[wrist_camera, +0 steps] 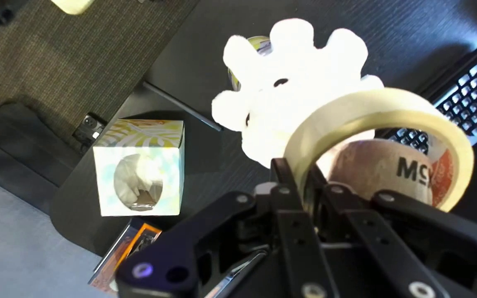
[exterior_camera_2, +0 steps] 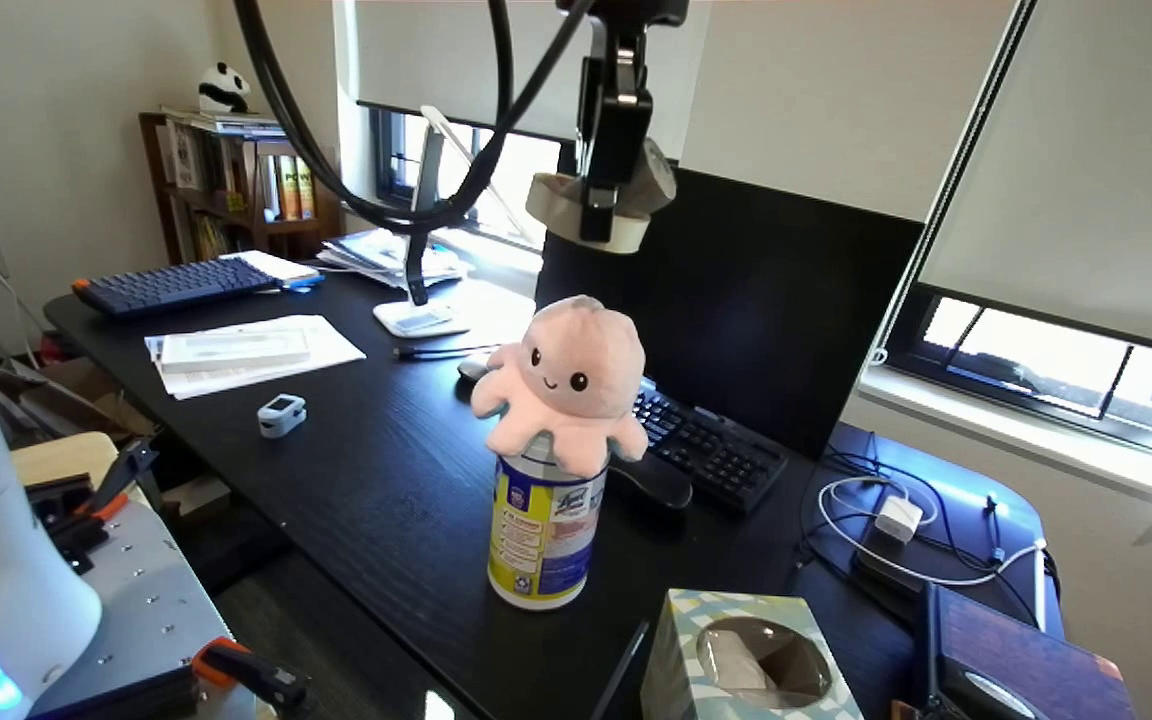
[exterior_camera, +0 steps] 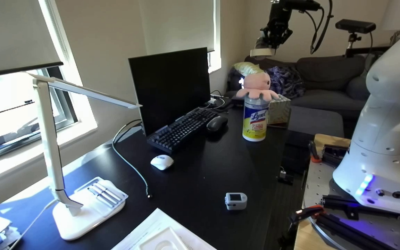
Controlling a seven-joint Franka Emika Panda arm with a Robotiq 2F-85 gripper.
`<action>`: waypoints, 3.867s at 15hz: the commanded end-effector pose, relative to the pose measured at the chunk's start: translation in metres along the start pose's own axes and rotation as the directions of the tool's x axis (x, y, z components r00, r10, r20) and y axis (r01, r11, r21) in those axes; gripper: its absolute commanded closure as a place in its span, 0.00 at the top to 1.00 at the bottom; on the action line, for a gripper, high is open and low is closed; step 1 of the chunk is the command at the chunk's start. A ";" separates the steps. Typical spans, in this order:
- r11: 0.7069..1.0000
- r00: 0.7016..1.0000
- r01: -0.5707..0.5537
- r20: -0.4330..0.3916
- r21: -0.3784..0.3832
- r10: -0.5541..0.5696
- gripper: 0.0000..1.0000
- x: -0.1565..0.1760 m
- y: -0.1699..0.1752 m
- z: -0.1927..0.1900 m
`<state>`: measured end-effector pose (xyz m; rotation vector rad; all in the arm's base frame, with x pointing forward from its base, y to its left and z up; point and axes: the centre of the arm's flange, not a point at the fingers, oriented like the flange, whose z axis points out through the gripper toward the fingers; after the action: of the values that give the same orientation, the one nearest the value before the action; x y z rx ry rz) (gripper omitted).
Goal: Place object on top of the box to the right on top of the pink doll
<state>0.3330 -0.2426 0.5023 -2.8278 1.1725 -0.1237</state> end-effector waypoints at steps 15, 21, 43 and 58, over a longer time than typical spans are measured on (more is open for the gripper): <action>0.967 0.955 0.217 -0.175 -0.134 -0.238 0.07 -0.038 -0.002 0.081; 0.972 0.956 0.204 -0.190 -0.119 -0.224 0.55 -0.039 0.002 0.083; 0.995 0.978 0.084 -0.188 -0.049 -0.092 1.00 -0.047 0.039 0.039; 0.986 0.990 0.126 -0.056 -0.112 -0.133 1.00 -0.030 0.046 -0.149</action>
<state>0.2475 -0.2570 0.6103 -2.9865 1.0650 -0.2461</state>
